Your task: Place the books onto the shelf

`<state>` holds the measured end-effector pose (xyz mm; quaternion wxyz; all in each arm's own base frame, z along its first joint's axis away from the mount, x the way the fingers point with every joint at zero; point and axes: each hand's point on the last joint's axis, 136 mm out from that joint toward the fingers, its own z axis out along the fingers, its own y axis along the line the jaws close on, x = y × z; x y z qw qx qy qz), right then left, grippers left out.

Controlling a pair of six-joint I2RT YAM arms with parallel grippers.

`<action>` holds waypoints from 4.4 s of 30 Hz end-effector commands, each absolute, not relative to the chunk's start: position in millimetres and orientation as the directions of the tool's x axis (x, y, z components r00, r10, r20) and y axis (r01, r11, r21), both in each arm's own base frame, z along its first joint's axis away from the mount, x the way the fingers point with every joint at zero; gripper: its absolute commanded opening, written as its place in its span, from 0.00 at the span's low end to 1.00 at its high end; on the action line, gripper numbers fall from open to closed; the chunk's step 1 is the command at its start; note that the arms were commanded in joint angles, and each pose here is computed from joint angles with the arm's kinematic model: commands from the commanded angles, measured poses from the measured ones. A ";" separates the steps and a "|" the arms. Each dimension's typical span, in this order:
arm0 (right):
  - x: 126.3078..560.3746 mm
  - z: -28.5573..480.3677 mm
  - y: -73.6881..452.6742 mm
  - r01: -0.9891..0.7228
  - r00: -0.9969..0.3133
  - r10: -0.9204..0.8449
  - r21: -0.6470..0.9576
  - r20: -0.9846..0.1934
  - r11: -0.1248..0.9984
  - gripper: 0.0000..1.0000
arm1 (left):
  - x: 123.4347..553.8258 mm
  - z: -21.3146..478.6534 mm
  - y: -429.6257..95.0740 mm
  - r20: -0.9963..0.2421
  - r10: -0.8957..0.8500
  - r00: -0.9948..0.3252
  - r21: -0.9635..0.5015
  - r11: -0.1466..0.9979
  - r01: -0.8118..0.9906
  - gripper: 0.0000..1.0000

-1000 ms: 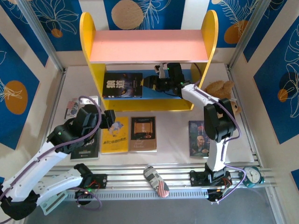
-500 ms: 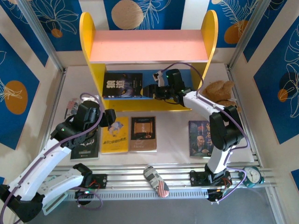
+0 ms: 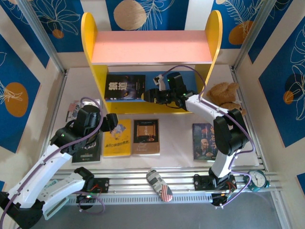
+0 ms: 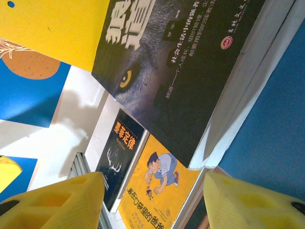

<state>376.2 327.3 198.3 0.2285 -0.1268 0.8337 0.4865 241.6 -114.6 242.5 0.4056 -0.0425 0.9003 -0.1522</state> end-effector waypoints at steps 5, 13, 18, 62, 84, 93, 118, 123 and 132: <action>375.3 204.5 333.9 -0.466 -0.850 -0.009 0.743 -0.527 0.481 0.58 | 240.9 242.7 -113.6 -0.718 -0.216 -0.662 -0.326 0.944 0.045 0.73; 378.2 204.1 340.2 -0.470 -0.851 -0.019 0.745 -0.524 0.473 0.58 | 240.7 242.6 -113.2 -0.718 -0.216 -0.662 -0.326 0.944 0.045 0.73; 378.3 204.3 344.4 -0.474 -0.852 -0.026 0.747 -0.523 0.466 0.58 | 240.8 242.1 -113.0 -0.717 -0.218 -0.662 -0.326 0.944 0.043 0.73; 381.7 210.0 347.8 -0.479 -0.854 -0.037 0.757 -0.518 0.445 0.59 | 245.9 234.4 -115.3 -0.702 -0.207 -0.682 -0.326 0.944 0.049 0.75; 372.5 218.4 298.4 -0.472 -0.839 -0.018 0.710 -0.544 0.523 0.59 | 240.6 237.5 -109.8 -0.708 -0.184 -0.682 -0.304 0.951 0.059 0.76; 314.9 173.4 238.2 -0.324 -0.881 0.008 0.614 -0.473 0.720 0.59 | 239.3 225.6 -116.7 -0.695 -0.161 -0.701 -0.311 0.946 0.091 0.77; 209.4 36.9 69.0 0.336 -0.922 0.354 0.129 -0.154 0.933 0.91 | 244.1 205.0 -153.5 -0.654 -0.220 -0.723 -0.478 0.862 0.170 0.74; 209.9 26.6 90.4 0.291 -0.947 0.310 0.180 -0.088 0.940 0.90 | 243.7 205.2 -155.5 -0.646 -0.222 -0.730 -0.486 0.857 0.170 0.73; 222.7 30.8 163.7 0.162 -0.975 0.206 0.383 -0.078 0.910 0.89 | 244.9 204.8 -163.0 -0.631 -0.251 -0.734 -0.529 0.831 0.171 0.71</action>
